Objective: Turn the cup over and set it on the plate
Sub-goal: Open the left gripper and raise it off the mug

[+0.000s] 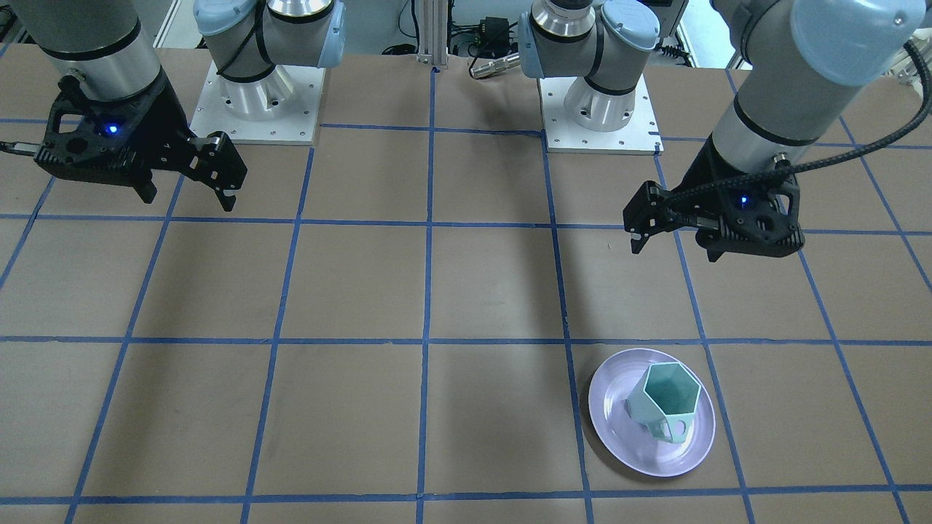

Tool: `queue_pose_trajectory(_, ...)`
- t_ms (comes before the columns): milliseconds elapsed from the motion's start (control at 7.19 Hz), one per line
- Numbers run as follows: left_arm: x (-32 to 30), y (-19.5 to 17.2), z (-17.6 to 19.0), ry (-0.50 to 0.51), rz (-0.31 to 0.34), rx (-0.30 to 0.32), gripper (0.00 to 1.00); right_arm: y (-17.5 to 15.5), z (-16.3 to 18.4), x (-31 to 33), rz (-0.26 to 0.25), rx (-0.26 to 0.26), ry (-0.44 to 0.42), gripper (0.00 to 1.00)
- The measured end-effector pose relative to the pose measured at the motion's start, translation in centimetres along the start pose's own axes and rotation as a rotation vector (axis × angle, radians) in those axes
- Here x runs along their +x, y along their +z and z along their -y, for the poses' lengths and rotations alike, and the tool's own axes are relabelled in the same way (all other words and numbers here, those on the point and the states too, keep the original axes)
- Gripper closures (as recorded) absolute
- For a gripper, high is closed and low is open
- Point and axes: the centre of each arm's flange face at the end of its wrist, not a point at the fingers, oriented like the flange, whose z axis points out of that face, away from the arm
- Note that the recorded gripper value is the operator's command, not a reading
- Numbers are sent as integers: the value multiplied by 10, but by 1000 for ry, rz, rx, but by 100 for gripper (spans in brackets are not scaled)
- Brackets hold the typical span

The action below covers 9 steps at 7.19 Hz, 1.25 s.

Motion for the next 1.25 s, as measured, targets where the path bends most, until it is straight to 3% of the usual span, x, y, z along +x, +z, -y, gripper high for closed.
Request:
queue_pose_trajectory(835, 23, -37, -6, -1, -8, -55, 0, 0, 0, 0, 0, 1, 0, 0)
queue_pose_trajectory(1252, 30, -28, -32, -23, -7, -107, 0, 0, 0, 0, 0, 0, 0, 0)
